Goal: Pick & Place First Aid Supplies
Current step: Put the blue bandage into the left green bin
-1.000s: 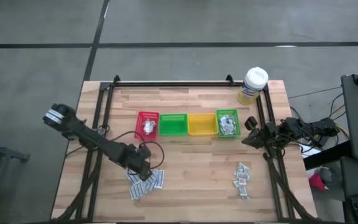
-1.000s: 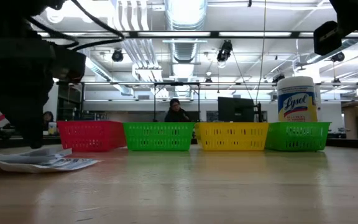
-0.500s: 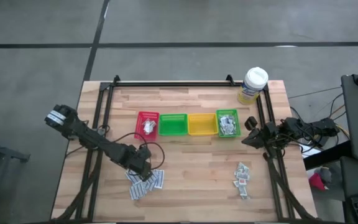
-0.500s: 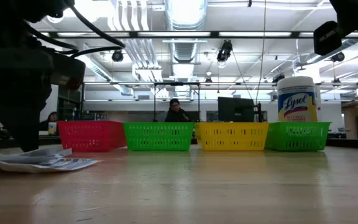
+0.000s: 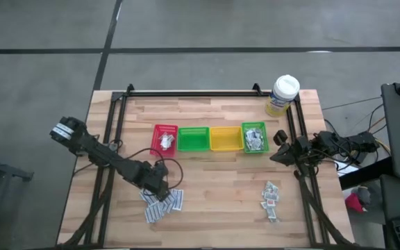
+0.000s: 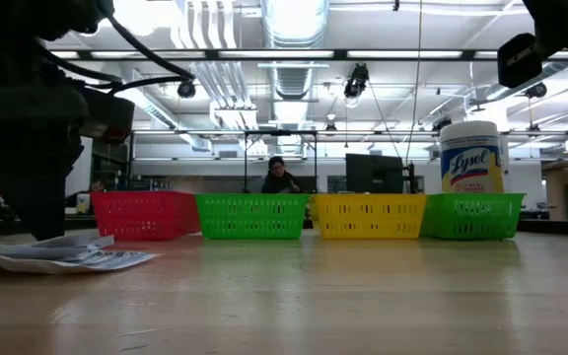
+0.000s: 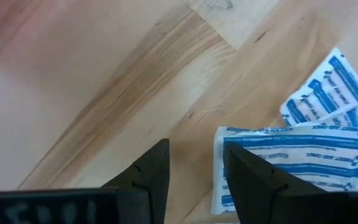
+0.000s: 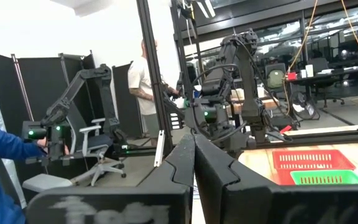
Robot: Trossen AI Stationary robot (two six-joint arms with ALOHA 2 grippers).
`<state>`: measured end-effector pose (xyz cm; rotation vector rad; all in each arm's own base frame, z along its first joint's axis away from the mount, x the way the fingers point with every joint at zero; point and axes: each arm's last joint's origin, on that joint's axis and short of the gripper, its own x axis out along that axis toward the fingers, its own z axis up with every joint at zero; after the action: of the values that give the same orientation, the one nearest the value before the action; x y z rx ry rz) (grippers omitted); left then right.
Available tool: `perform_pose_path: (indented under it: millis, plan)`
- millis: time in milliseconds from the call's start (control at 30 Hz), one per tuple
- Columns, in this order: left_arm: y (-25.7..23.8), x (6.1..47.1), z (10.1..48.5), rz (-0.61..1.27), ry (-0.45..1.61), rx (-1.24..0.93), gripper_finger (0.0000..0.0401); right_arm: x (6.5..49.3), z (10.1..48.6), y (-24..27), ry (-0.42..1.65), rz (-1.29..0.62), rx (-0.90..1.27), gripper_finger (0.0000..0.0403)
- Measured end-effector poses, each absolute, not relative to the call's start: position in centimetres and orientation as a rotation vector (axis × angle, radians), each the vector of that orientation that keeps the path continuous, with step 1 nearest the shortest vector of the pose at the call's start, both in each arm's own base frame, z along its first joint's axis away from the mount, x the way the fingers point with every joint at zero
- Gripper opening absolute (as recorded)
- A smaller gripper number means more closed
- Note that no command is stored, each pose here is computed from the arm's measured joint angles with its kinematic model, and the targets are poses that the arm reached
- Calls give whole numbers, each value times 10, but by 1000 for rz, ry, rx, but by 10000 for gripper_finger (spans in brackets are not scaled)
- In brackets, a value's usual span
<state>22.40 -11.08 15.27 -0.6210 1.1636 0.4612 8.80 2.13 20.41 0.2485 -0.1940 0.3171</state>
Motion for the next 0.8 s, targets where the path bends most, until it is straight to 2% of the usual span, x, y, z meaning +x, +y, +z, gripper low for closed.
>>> perform_pose_path:
  millis: [800]
  plan:
    - [-105,216,143,536,1168,-613,142,88,204,21,-194,317,249,8]
